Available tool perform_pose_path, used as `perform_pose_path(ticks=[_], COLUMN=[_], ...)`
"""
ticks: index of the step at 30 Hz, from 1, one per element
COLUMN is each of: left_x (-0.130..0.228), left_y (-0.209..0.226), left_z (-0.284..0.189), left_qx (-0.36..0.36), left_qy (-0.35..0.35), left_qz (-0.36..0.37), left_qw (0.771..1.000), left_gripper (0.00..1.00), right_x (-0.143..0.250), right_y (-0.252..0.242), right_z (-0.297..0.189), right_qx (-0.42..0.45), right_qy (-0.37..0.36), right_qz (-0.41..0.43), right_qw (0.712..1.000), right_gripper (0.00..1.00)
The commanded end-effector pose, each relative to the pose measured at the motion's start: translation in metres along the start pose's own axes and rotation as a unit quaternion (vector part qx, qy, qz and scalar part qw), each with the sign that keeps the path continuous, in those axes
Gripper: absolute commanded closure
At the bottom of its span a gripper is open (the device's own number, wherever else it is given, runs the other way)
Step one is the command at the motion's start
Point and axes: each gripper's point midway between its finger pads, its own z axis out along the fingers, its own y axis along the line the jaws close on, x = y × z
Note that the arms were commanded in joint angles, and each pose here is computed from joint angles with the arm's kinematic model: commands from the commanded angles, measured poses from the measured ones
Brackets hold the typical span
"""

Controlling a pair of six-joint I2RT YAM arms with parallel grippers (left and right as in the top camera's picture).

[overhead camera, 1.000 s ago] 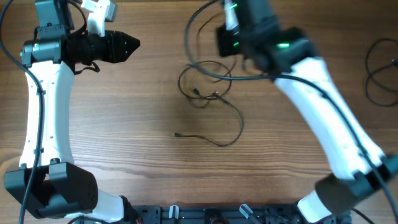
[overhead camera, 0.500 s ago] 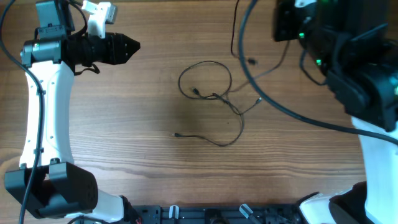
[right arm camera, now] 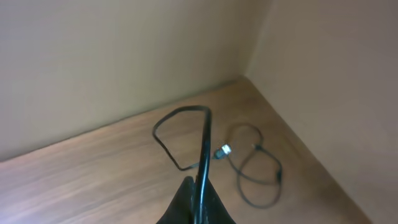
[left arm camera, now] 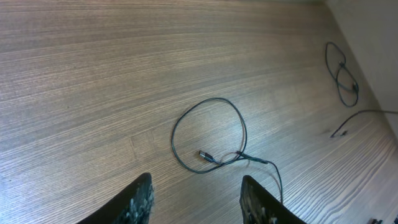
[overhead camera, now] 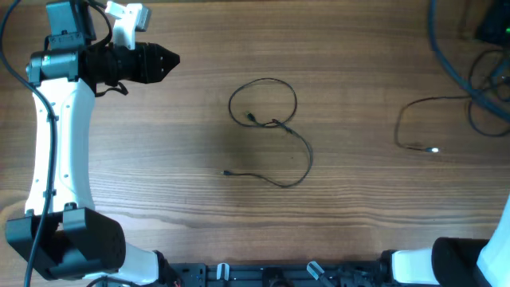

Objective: Untangle cables
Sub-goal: 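Release the cable at the right edge and hold the right gripper above it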

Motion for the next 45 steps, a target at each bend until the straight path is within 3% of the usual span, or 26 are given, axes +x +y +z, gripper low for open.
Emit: perform_pose_path(ticks=[1, 5, 12, 21, 35, 38, 45], left_x=[-0.004, -0.004, -0.004, -0.004, 0.002, 0.002, 0.002], left_y=[0.001, 0.0, -0.002, -0.002, -0.004, -0.004, -0.004], left_z=[-0.002, -0.002, -0.001, -0.001, -0.001, -0.001, -0.001], left_qx=[-0.004, -0.004, 0.0, 0.002, 0.006, 0.005, 0.005], left_qy=[-0.003, -0.003, -0.003, -0.003, 0.008, 0.008, 0.008], left_qz=[0.009, 0.009, 0.01, 0.009, -0.003, -0.003, -0.003], left_qw=[1.0, 1.0, 1.0, 1.0, 1.0, 1.0, 1.0], left_gripper=[0.53, 0.52, 0.52, 0.52, 0.53, 0.52, 0.52], right_x=[0.006, 0.034, 0.054, 0.077, 0.072, 0.081, 0.142], right_y=[-0.042, -0.083, -0.113, -0.208, -0.318, -0.327, -0.346], right_z=[0.004, 0.023, 0.051, 0.08, 0.048, 0.056, 0.111], right_qx=[0.049, 0.104, 0.075, 0.149, 0.18, 0.197, 0.22], right_qy=[0.018, 0.081, 0.136, 0.151, 0.058, 0.071, 0.169], right_qz=[0.075, 0.115, 0.172, 0.27, 0.383, 0.385, 0.416], right_qw=[0.996, 0.985, 0.973, 0.939, 0.904, 0.899, 0.866], right_gripper=[0.96, 0.96, 0.96, 0.96, 0.96, 0.96, 0.96])
